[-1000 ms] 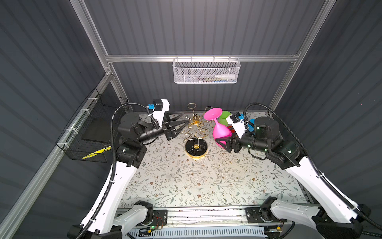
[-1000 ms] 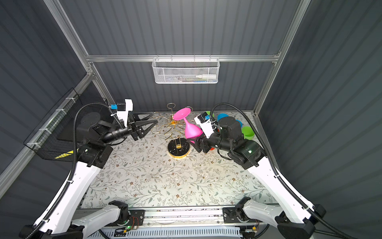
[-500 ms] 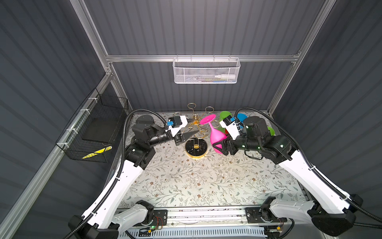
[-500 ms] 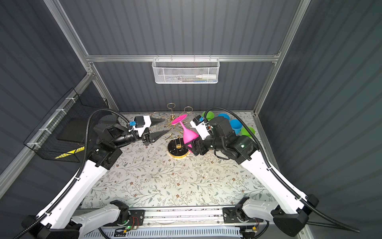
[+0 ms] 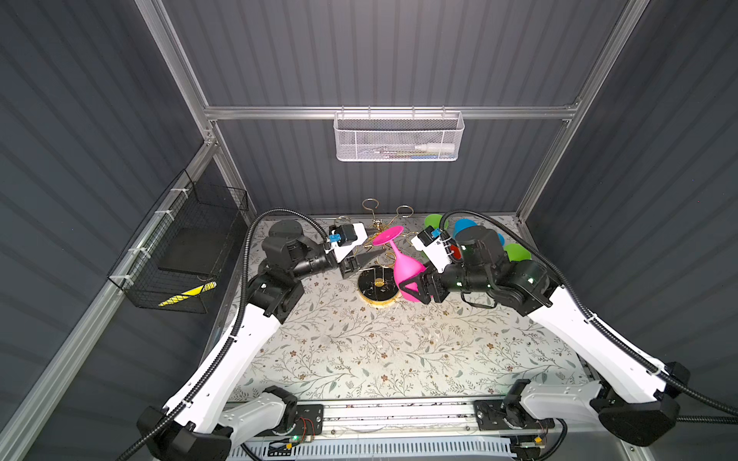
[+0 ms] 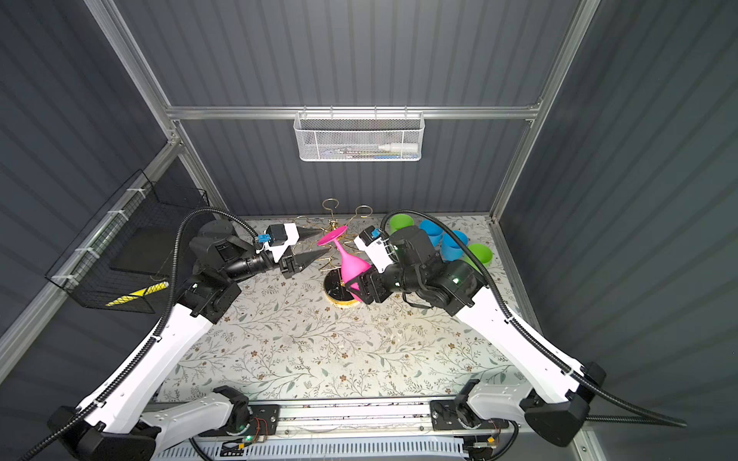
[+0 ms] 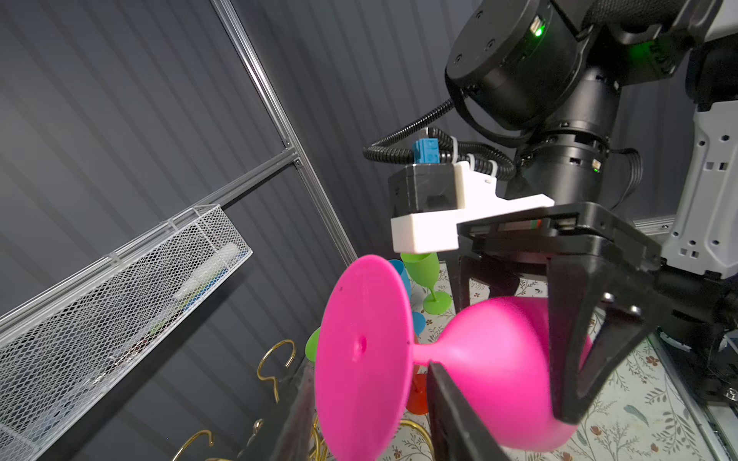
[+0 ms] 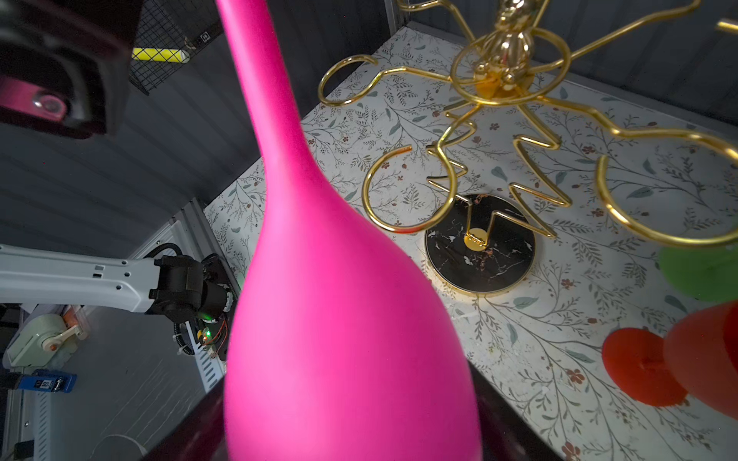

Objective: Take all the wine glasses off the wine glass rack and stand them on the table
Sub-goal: 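Close the right gripper on the magenta glass bowl beside the left gripper, then lower the magenta glass with both grippers, tilting it bowl-down over the table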

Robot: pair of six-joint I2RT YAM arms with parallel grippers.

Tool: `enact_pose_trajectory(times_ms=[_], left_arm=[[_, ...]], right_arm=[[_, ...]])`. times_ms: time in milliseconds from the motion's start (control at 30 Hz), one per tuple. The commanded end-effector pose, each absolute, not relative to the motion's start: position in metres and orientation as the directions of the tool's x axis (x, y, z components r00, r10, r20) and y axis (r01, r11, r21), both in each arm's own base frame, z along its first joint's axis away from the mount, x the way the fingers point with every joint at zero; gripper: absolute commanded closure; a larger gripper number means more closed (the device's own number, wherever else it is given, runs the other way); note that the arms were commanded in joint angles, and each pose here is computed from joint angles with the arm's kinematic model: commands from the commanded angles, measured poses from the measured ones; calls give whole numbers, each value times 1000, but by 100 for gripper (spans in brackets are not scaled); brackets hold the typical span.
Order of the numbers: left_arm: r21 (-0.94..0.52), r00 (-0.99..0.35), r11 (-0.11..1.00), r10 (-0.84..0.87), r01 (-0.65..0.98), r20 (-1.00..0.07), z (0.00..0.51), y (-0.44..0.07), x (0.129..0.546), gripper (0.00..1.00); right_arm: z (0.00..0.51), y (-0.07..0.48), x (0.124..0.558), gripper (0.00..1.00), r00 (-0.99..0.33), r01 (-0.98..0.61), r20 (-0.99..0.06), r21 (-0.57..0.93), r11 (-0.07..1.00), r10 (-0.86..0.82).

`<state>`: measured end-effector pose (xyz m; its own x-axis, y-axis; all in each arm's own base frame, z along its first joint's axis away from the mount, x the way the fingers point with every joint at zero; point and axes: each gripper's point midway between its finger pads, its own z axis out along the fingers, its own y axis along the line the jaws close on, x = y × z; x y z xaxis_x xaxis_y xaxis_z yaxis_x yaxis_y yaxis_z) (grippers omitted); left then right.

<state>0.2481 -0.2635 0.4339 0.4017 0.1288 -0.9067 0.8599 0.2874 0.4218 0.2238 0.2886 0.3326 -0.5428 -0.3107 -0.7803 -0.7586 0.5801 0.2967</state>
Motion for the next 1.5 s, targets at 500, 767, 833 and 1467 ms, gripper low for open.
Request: enact_pose_trajectory(times_ms=[500,767,833,1467], left_arm=[[400,366,324,162,858,-916,426,-261,255,100],[196,177,525,86,828,-980,438,-244,279,100],[109,109,559,34,822,-993,437,-241,283,100],[-125,-31,632,-158,765,-987,437,-223,287,100]], right_arm=[[348,312,215,41,-542,-777,-798,355,520,-264],[379,297,215,6,-511,-762,-854,395,513,-100],[393,289,210,1,-486,-776,-873,412,477,-36],[410,231,211,20,-422,-750,-869,495,439,259]])
